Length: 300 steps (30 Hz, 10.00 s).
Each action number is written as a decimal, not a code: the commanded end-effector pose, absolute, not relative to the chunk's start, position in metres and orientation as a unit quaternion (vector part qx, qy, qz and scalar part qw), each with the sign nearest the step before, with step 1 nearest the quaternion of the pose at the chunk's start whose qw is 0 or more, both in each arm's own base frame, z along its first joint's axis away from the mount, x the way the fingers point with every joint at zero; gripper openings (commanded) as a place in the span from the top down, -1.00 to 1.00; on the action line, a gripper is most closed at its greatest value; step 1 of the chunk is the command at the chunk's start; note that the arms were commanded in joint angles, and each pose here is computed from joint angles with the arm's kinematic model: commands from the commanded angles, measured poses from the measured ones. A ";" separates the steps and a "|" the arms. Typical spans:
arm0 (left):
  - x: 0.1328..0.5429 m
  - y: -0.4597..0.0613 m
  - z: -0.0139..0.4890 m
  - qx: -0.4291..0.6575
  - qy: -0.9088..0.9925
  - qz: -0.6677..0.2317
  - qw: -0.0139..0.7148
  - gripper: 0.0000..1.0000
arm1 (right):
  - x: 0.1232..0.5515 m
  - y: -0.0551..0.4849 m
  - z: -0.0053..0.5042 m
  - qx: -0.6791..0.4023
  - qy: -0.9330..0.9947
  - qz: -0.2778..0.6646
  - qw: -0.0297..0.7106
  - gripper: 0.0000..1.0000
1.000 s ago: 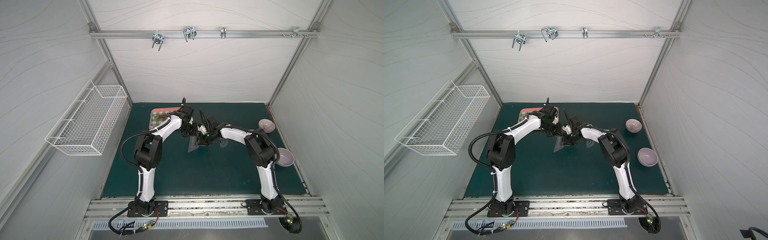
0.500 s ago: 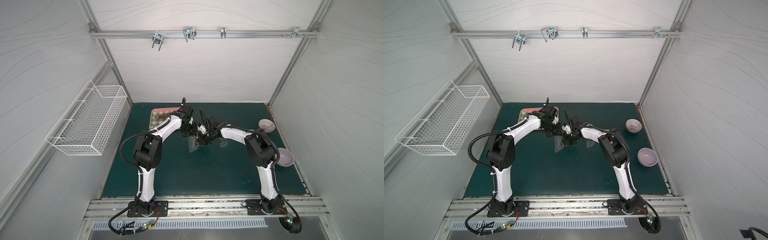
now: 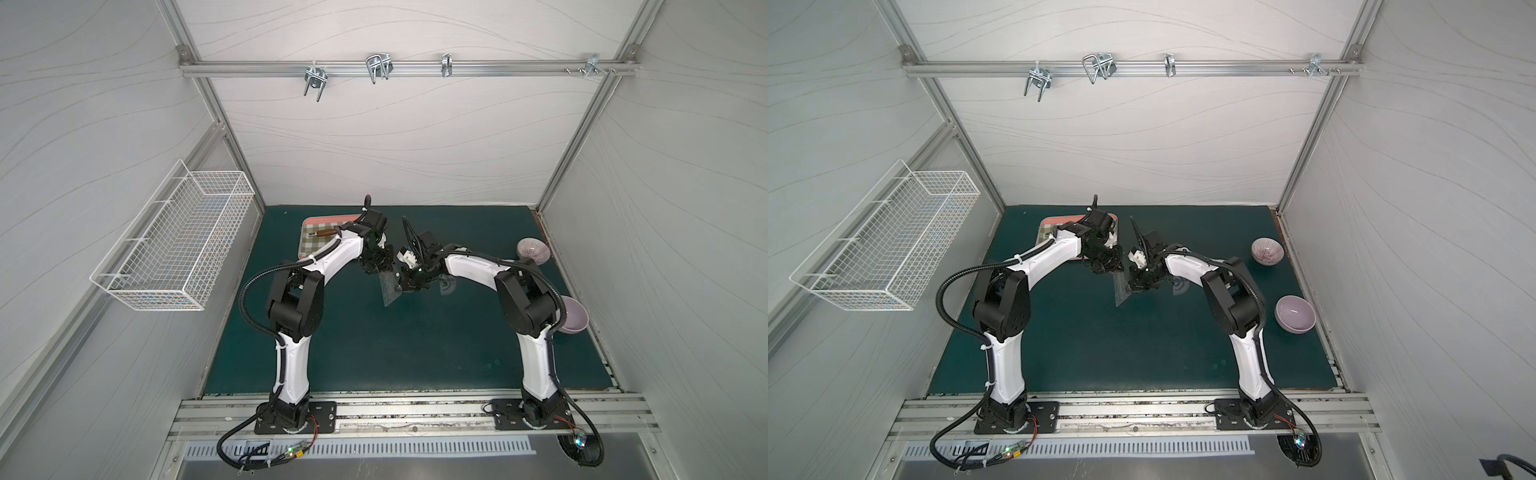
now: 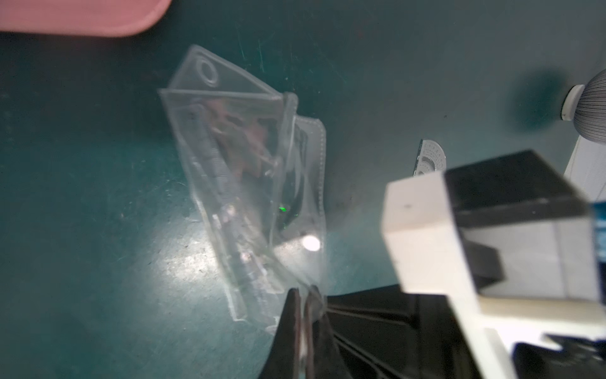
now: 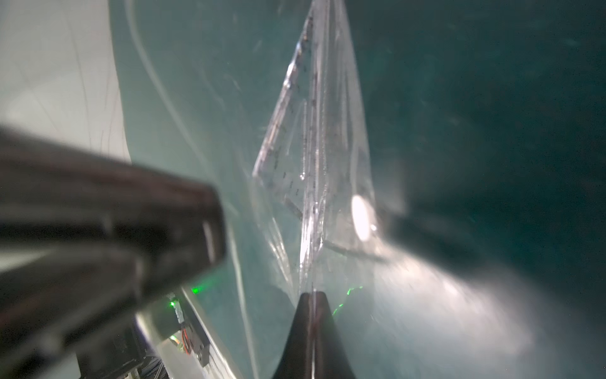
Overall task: Open the ruler set and take out the ruler
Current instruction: Take out the ruler from the ruler set bag, then place the ruler at the center of the board, then take out the ruler from the ruler set bag, then place the ruler at the center of the board.
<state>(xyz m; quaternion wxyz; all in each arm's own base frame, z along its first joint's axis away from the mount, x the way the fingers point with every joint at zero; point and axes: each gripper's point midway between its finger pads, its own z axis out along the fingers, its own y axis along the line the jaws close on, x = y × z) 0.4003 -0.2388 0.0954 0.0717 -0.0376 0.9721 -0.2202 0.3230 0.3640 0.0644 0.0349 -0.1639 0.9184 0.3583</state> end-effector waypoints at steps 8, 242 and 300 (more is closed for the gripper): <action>0.413 -0.239 0.094 -0.046 0.970 -0.224 0.084 1.00 | 0.323 0.316 0.083 -0.138 0.929 0.339 0.048 1.00; 0.361 -0.212 0.118 0.023 0.991 -0.129 0.040 1.00 | 0.374 0.280 0.132 -0.079 0.915 0.378 0.118 1.00; 0.348 -0.175 0.097 0.007 0.996 -0.091 0.010 1.00 | 0.334 0.364 0.119 -0.150 0.912 0.373 0.081 0.49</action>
